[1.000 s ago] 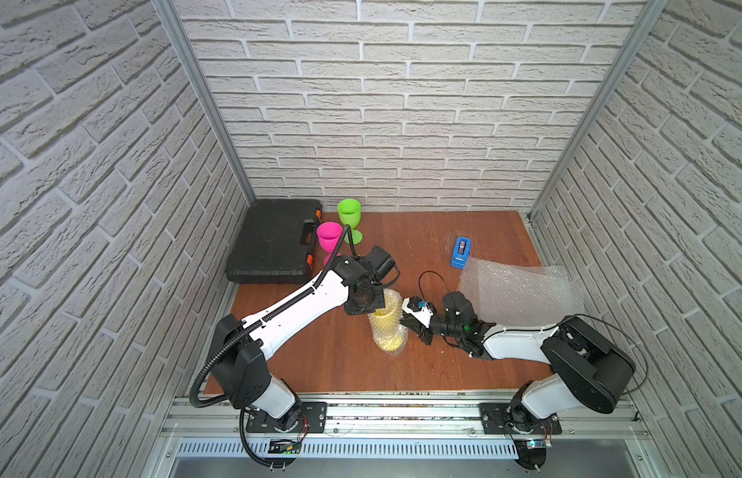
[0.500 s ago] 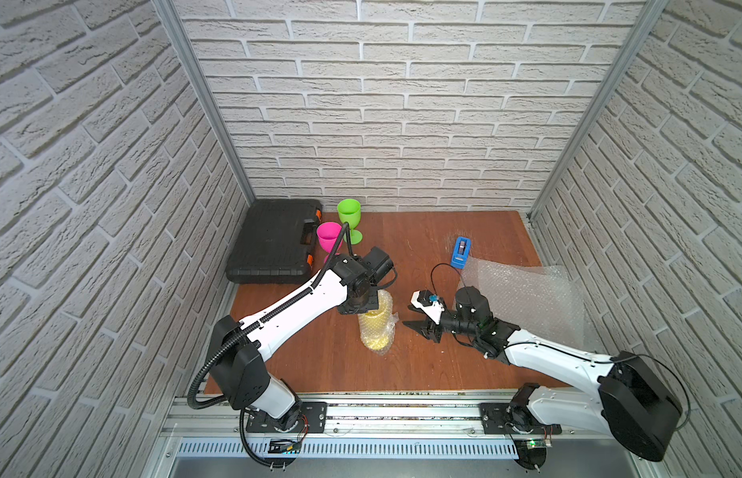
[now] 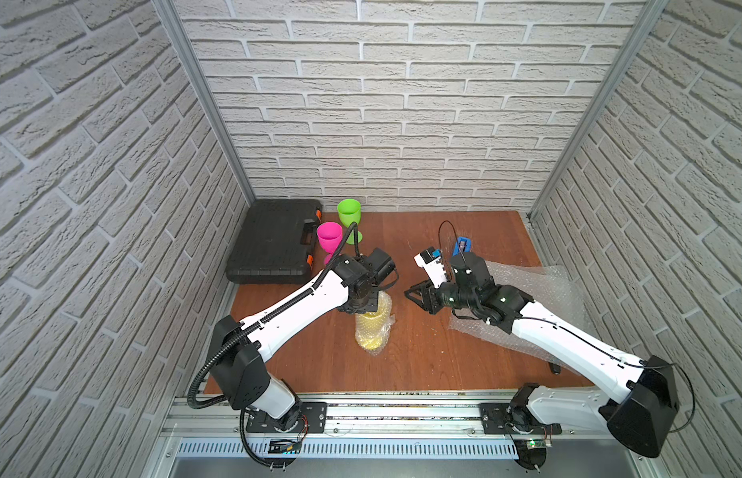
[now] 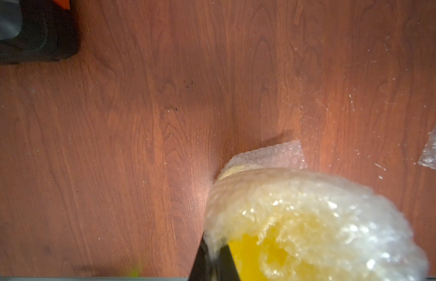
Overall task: Wrap wine glasses in bubble wrap
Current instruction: Wrap the wine glass in bubble wrap, then pick up the bubble wrap from the center of the board.
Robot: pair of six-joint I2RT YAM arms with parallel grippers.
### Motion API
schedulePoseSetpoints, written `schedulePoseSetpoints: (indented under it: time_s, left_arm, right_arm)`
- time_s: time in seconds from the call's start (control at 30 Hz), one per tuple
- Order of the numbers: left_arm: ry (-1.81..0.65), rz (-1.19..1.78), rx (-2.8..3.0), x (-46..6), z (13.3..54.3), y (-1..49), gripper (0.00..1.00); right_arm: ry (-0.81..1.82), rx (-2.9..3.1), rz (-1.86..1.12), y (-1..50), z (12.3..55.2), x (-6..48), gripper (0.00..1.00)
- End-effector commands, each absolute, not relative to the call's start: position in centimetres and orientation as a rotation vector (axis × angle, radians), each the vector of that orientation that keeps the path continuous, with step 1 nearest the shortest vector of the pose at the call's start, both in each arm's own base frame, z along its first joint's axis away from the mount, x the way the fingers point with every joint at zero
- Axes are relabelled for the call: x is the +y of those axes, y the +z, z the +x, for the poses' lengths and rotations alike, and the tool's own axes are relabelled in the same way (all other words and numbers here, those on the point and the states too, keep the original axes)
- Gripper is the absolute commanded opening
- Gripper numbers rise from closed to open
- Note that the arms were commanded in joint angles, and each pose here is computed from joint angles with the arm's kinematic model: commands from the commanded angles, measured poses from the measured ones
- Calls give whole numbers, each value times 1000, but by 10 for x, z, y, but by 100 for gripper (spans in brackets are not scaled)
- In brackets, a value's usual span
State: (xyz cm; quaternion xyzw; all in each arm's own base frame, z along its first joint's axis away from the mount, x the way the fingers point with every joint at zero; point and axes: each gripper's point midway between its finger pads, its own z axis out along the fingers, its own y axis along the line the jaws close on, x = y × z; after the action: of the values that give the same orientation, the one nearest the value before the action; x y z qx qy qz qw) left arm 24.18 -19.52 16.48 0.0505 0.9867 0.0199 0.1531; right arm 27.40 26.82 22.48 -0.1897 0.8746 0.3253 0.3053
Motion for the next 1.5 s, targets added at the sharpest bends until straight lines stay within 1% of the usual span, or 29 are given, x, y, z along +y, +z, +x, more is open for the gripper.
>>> schedulePoseSetpoints:
  time_s: [0.0, 0.17, 0.33, 0.67, 0.93, 1.07, 1.47]
  left_arm:
    - [85, 220, 2810, -203, 245, 165, 0]
    - [78, 269, 2794, -213, 247, 168, 0]
    - [74, 303, 2775, -219, 247, 170, 0]
    - [52, 318, 2756, -222, 244, 175, 0]
    - [18, 328, 2741, -226, 246, 174, 0]
    - [14, 340, 2740, -229, 248, 175, 0]
    - [-11, 319, 2741, -232, 248, 170, 0]
  right_arm:
    - [860, 2562, -348, 205, 257, 259, 34]
    - [848, 2602, -279, 210, 261, 263, 38]
    - [774, 2650, -260, 214, 265, 264, 42]
    - [706, 2722, -291, 213, 254, 268, 49]
    - [652, 2764, -322, 217, 247, 272, 52]
    - [572, 2812, -330, 215, 244, 269, 54]
    - [452, 2906, -375, 189, 241, 269, 55]
